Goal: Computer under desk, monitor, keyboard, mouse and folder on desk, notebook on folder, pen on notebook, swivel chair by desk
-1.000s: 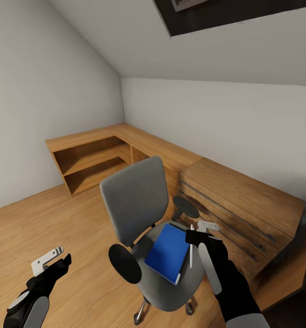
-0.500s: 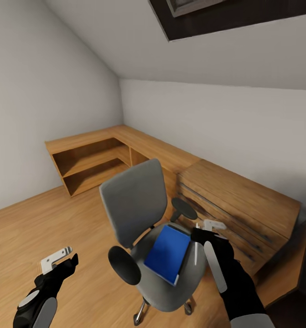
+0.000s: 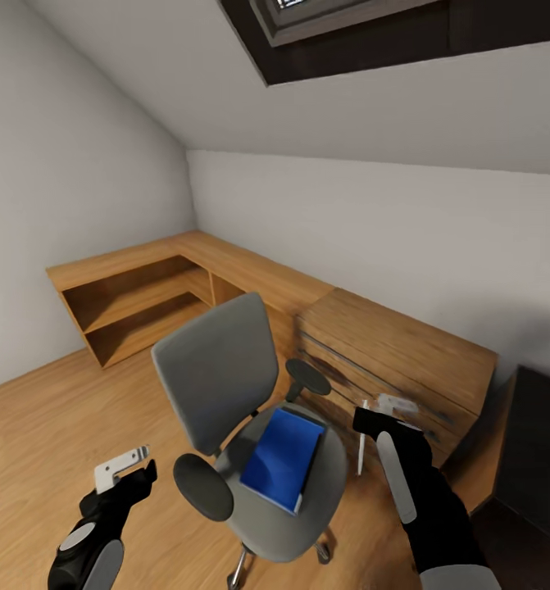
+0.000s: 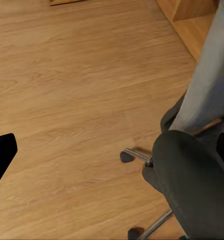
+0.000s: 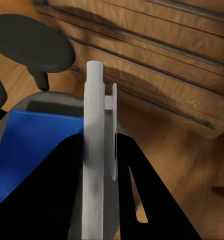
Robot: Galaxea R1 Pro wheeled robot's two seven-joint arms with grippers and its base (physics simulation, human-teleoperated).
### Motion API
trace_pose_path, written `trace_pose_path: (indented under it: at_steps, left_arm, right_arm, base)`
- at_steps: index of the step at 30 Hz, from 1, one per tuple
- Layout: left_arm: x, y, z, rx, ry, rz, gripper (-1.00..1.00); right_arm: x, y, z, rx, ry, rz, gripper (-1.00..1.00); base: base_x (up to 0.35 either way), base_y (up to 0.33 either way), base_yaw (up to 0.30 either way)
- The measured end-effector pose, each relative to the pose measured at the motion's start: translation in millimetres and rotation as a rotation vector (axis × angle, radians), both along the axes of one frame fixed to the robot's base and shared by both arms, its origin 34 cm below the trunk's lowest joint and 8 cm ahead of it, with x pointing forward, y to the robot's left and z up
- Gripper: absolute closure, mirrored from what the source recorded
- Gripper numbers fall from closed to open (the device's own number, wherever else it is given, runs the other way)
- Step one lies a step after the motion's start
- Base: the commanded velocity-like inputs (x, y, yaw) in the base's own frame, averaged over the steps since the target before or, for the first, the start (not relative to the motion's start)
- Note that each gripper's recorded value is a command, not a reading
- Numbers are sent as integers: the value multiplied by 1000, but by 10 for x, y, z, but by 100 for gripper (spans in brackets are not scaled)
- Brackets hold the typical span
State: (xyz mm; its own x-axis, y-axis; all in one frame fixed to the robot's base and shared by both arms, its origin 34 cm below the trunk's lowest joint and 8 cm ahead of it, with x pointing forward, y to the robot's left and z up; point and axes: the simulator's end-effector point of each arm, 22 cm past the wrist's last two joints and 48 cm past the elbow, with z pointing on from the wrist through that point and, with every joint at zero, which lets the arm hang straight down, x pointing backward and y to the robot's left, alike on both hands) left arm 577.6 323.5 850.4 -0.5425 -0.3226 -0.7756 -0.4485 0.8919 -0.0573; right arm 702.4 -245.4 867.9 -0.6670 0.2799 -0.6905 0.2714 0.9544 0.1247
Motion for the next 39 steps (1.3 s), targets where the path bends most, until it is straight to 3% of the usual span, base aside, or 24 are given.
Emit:
trace_pose_path:
  at_steps: [17,24,39]
  left_arm:
    - [-47,-54,230,11,-2,-6,-100]
    - [-58,-154,313,9,-4,-30,-100]
    - [-82,-166,465,10,-14,-34,-100]
  right_arm:
    - [-10,-192,383,9,-40,-48,100]
    - [-45,-256,476,14,-39,-63,100]
    - [-90,-335,628,21,-47,-85,100]
  base:
    - [0,0,-227]
    - [0,0,-236]
    - [0,0,-246]
